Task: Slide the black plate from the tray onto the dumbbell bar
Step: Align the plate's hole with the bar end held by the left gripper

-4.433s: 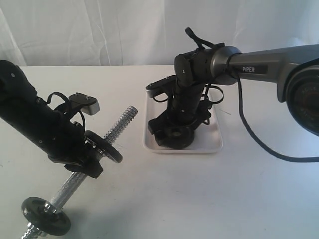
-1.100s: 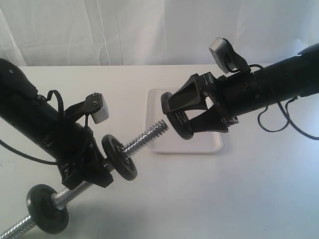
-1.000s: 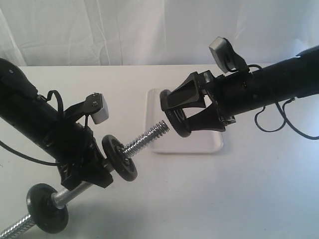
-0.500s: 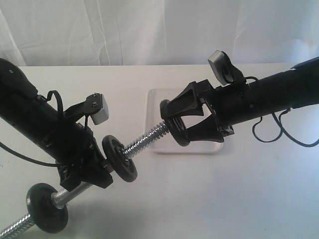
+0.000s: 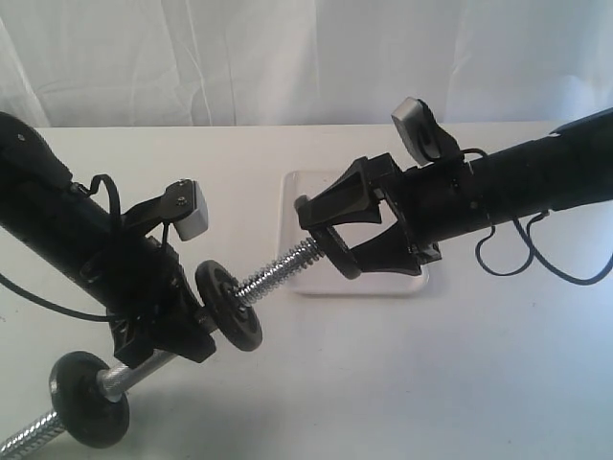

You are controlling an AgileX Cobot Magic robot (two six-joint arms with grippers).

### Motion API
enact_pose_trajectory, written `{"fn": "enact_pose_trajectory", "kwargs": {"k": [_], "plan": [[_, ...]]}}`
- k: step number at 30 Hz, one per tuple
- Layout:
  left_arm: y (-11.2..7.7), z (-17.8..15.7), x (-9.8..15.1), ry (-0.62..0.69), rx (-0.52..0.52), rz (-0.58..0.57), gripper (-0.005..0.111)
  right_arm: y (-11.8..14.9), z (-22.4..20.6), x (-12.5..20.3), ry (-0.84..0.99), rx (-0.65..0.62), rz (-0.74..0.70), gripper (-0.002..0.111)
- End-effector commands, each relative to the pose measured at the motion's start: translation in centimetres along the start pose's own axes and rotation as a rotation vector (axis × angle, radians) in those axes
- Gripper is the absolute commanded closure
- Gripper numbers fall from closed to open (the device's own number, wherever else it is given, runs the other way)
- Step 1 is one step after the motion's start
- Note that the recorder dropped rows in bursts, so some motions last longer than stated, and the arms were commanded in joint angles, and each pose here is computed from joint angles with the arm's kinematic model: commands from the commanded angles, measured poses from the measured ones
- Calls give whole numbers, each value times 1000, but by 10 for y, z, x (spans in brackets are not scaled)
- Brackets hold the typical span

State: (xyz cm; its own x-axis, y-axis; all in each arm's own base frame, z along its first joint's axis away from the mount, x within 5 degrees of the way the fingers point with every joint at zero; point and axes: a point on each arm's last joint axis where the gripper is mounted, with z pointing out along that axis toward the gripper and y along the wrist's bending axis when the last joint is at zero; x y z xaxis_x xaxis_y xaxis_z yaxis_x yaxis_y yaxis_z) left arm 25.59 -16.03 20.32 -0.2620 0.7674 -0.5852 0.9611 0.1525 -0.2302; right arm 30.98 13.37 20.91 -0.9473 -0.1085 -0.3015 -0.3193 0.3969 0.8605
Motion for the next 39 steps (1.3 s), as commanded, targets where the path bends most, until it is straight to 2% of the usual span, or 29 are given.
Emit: {"fn": "enact_pose_trajectory", "kwargs": {"k": [1, 14, 31, 39], "plan": [[-12, -16, -19, -129, 32, 11, 107, 12, 1, 0, -3, -80, 23, 108], [-12, -15, -18, -125, 33, -6, 107, 32, -10, 2, -14, -70, -43, 108], [-12, -15, -18, -129, 29, -8, 107, 32, 0, 7, 37, -62, -61, 108], [-12, -15, -18, -131, 29, -9, 107, 34, 16, 22, 99, -78, -41, 108]]}}
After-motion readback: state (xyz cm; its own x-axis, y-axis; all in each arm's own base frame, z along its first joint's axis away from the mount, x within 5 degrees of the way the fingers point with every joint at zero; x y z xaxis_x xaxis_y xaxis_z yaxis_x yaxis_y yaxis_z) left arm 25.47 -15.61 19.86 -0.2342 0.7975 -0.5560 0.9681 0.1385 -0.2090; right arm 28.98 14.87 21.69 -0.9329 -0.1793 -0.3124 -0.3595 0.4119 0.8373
